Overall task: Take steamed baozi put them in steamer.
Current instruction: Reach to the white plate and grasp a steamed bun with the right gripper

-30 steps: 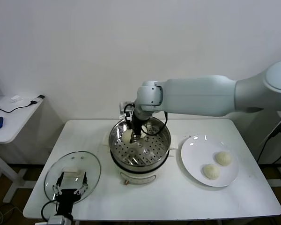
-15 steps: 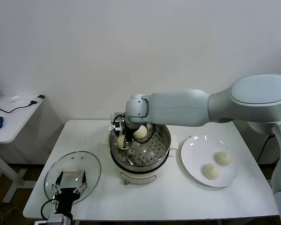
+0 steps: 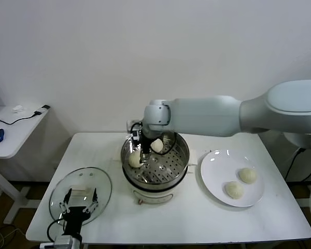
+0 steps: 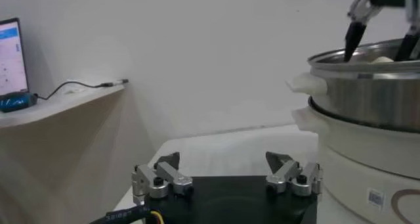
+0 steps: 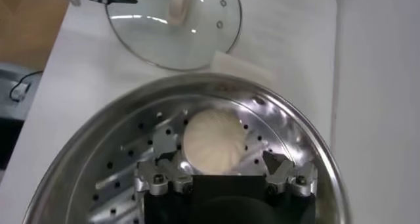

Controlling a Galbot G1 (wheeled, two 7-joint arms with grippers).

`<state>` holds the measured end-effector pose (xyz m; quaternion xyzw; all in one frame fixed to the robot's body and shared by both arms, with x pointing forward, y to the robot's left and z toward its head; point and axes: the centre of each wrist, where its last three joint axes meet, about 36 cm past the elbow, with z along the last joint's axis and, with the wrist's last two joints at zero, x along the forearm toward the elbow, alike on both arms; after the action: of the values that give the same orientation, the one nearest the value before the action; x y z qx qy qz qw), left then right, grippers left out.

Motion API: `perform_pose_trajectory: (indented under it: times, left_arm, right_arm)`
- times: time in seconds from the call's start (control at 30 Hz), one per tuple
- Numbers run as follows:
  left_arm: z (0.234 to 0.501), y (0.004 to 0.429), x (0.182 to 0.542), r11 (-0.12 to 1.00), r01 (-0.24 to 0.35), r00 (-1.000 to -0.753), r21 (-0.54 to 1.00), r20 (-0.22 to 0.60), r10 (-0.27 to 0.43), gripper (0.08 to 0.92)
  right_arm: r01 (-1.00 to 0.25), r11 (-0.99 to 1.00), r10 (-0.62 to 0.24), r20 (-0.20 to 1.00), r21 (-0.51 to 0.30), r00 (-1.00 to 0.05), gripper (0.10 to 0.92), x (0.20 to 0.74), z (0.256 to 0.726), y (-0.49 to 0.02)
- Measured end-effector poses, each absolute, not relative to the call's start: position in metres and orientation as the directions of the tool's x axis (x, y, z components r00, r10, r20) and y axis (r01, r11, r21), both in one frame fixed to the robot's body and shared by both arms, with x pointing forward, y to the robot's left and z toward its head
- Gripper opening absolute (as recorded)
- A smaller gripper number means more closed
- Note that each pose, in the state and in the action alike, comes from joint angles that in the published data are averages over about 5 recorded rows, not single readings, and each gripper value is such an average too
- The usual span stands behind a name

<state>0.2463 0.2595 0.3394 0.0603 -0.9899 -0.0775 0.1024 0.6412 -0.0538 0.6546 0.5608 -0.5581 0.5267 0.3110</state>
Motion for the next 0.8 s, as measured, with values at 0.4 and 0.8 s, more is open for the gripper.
perform_pose_trajectory:
  times: [0.4, 0.8]
  left_arm:
    - [0.344, 0.264, 0.247, 0.979, -0.106, -0.974, 0.175, 0.180, -0.138, 0.823]
    - [0.346, 0.267, 0.245, 0.976, -0.125, -0.971, 0.178, 0.180, -0.157, 0.823]
  right_arm:
    - [-0.977, -0.125, -0.214, 0.966, -0.172, -0.143, 0.823, 0.632, 0.684, -0.245]
    - [-0.998, -0.011, -0.152, 0.986, -0.063, -0.060, 0.823, 0.588, 0.583, -0.365]
